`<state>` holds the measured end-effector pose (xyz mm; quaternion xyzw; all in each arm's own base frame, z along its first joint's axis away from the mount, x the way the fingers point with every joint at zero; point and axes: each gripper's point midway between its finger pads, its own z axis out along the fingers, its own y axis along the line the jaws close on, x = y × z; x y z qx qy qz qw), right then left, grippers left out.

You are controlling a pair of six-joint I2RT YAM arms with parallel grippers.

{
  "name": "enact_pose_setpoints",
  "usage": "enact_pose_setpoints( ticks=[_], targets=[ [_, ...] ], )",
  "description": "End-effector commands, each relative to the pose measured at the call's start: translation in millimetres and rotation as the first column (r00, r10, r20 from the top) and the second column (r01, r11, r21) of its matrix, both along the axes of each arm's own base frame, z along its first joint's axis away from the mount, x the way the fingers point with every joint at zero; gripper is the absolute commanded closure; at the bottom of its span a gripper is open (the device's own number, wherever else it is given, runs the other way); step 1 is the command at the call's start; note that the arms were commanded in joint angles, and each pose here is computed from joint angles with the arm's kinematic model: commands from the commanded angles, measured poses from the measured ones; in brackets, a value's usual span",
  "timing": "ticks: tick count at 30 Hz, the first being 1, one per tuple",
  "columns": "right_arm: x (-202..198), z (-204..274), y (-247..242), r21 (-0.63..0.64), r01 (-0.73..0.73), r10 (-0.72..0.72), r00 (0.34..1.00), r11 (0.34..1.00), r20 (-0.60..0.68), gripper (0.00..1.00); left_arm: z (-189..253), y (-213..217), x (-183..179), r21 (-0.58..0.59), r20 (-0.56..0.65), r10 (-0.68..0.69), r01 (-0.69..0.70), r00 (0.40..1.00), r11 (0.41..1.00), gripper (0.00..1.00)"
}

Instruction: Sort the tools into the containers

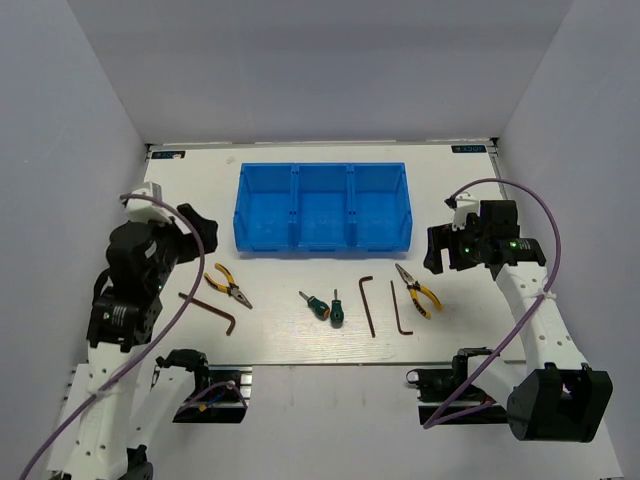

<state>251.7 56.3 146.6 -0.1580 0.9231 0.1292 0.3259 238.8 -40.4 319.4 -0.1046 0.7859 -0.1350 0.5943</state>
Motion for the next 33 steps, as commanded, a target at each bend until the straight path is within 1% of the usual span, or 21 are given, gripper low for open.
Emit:
enact_pose_setpoints(
  ticks=[1,4,6,7,8,11,12,13,14,15,16,17,18,20,21,22,24,26,29,30,33],
  targets=[
    [-0.3,10.0,4.4,0.012,-0.031,0.031,0.999,0.999,0.007,0.1,-29.3,-3.7,-5.2,-0.008,-0.115,-0.016,0.015,0.993,1.0,0.09],
    [-4.5,7.4,4.9,-0.003,-0.084,0.084,0.996,0.996,0.008,0.1,-42.3,-3.4,-4.5,-0.028,-0.157,0.001,-0.006,0.988,1.0,0.16],
    [-8.5,5.0,5.0,-0.051,-0.184,0.185,0.983,0.982,0.02,0.1,-57.0,-4.8,-5.4,-0.057,-0.212,0.013,-0.026,0.977,0.998,0.27],
    [-9.1,2.1,1.9,-0.069,-0.187,0.188,0.982,0.98,0.009,0.1,-62.1,-7.7,-5.5,-0.061,-0.237,0.006,-0.021,0.972,0.998,0.33],
    [-9.1,3.4,-1.5,-0.095,-0.191,0.192,0.981,0.977,0.0,0.1,-68.6,-9.3,-4.7,-0.086,-0.273,0.016,-0.041,0.962,0.995,0.51],
    [-15.9,2.7,-8.7,-0.126,-0.224,0.216,0.973,0.966,-0.078,0.1,-98.8,-3.6,-12.2,-0.093,-0.4,0.079,-0.126,0.913,0.988,0.82],
    [-16.9,0.0,-8.7,-0.127,-0.235,0.224,0.97,0.964,-0.095,0.1,-114.0,-2.8,-12.9,-0.101,-0.454,0.105,-0.168,0.885,0.981,0.98],
    [-25.9,-4.6,-4.9,-0.118,-0.305,0.293,0.95,0.945,-0.106,0.1,-126.2,-1.1,-18.5,-0.096,-0.504,0.126,-0.2,0.854,0.975,1.0],
    [-29.0,-5.7,-3.3,-0.109,-0.301,0.29,0.951,0.947,-0.104,0.1,-134.2,-2.1,-18.4,-0.107,-0.532,0.136,-0.226,0.836,0.968,1.0],
    [-30.6,-8.3,-1.2,-0.094,-0.291,0.282,0.954,0.952,-0.102,0.12,-153.2,-2.9,-21.3,-0.103,-0.593,0.15,-0.26,0.791,0.96,1.0],
    [-34.7,-16.4,3.2,-0.061,-0.29,0.283,0.954,0.955,-0.101,0.26,-160.7,-3.5,-21.6,-0.104,-0.617,0.158,-0.279,0.771,0.955,1.0],
    [-37.2,-16.0,5.5,-0.056,-0.294,0.288,0.953,0.954,-0.096,0.59,-169.4,-3.5,-25.6,-0.098,-0.649,0.166,-0.298,0.743,0.95,1.0],
    [-37.5,-16.7,5.8,-0.052,-0.286,0.28,0.955,0.957,-0.093,1.0,-178.3,-3.5,-28.1,-0.09,-0.671,0.172,-0.309,0.721,0.947,0.96],
    [-35.8,-18.7,9.2,-0.024,-0.252,0.25,0.965,0.967,-0.08,1.0,-193.3,-2.2,-25.4,-0.072,-0.686,0.183,-0.316,0.704,0.946,0.81],
    [-35.1,-20.4,9.4,-0.023,-0.249,0.246,0.966,0.968,-0.077,0.78,-199.1,1.9,-23.4,-0.05,-0.686,0.207,-0.328,0.698,0.943,0.67],
    [-34.5,-20.9,11.3,-0.016,-0.253,0.251,0.966,0.967,-0.068,0.62,-205.8,3.7,-22.8,-0.032,-0.696,0.219,-0.335,0.684,0.942,0.61],
    [-32.7,-22.4,10.7,-0.016,-0.252,0.25,0.965,0.968,-0.077,0.47,-224.0,9.5,-20.8,0.029,-0.731,0.258,-0.35,0.631,0.936,0.52],
    [-29.9,-21.8,9.2,-0.02,-0.245,0.243,0.967,0.969,-0.079,0.46,-236.5,13.6,-13.8,0.064,-0.747,0.301,-0.385,0.594,0.92,0.51],
    [-26.4,-22.6,7.4,-0.032,-0.238,0.235,0.969,0.971,-0.076,0.46,-241.8,15.0,-1.2,0.064,-0.736,0.327,-0.42,0.593,0.905,0.48],
    [-25.1,-22.0,6.6,-0.036,-0.235,0.232,0.97,0.971,-0.071,0.46,-249.9,16.8,-1.9,0.086,-0.751,0.346,-0.437,0.562,0.895,0.48],
    [-25.6,-26.2,6.0,-0.037,-0.23,0.227,0.971,0.972,-0.078,0.46,-260.4,20.2,1.6,0.12,-0.764,0.381,-0.466,0.521,0.877,0.47]
  ],
)
